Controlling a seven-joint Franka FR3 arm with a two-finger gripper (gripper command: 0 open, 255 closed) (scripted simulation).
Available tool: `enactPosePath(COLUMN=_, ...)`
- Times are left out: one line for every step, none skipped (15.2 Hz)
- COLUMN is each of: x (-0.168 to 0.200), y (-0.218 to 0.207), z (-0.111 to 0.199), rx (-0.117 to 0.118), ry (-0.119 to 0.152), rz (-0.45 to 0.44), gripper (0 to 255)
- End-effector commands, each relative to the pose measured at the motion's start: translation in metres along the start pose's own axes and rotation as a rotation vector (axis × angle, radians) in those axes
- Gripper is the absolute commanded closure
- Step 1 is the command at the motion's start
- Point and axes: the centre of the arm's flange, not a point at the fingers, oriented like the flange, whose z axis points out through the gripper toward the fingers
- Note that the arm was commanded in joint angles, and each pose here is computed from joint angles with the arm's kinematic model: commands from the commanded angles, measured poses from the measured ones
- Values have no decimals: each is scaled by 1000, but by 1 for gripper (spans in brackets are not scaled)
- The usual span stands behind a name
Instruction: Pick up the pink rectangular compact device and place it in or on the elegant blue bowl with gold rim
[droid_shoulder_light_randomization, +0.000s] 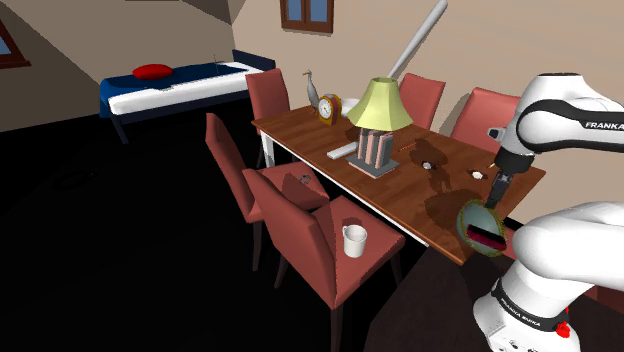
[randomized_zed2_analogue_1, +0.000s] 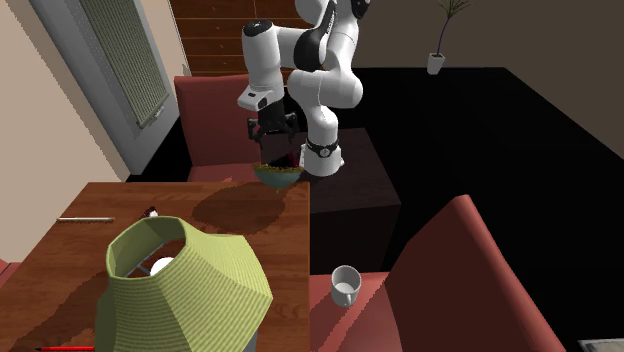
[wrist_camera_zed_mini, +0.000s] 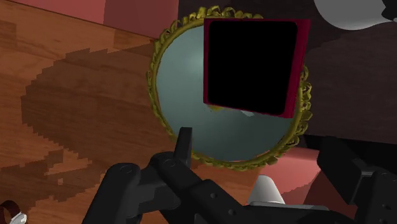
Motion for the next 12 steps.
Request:
enactPosePath(x=0, y=0, z=0, rx=0, ry=0, rz=0, gripper=0)
enactPosePath(x=0, y=0, z=-13, rx=0, ry=0, rz=0, gripper=0)
enactPosePath(x=0, y=0, z=-26, rx=0, ry=0, rz=0, gripper=0)
enactPosePath(x=0, y=0, z=-40, rx=0, ry=0, rz=0, gripper=0)
enactPosePath(x=0, y=0, z=-50, rx=0, ry=0, rz=0, gripper=0)
enactPosePath(x=0, y=0, z=-50, rx=0, ry=0, rz=0, gripper=0)
enactPosePath(x=0, y=0, z=-50, rx=0, ry=0, rz=0, gripper=0)
enactPosePath(x=0, y=0, z=-50, rx=0, ry=0, rz=0, gripper=0)
enactPosePath(x=0, y=0, z=-50, rx=0, ry=0, rz=0, gripper=0)
enactPosePath(x=0, y=0, z=-50, rx=0, ry=0, rz=0, gripper=0)
enactPosePath(x=0, y=0, z=-50, rx=0, ry=0, rz=0, gripper=0)
enactPosePath(x=0, y=0, z=-50, rx=0, ry=0, rz=0, gripper=0)
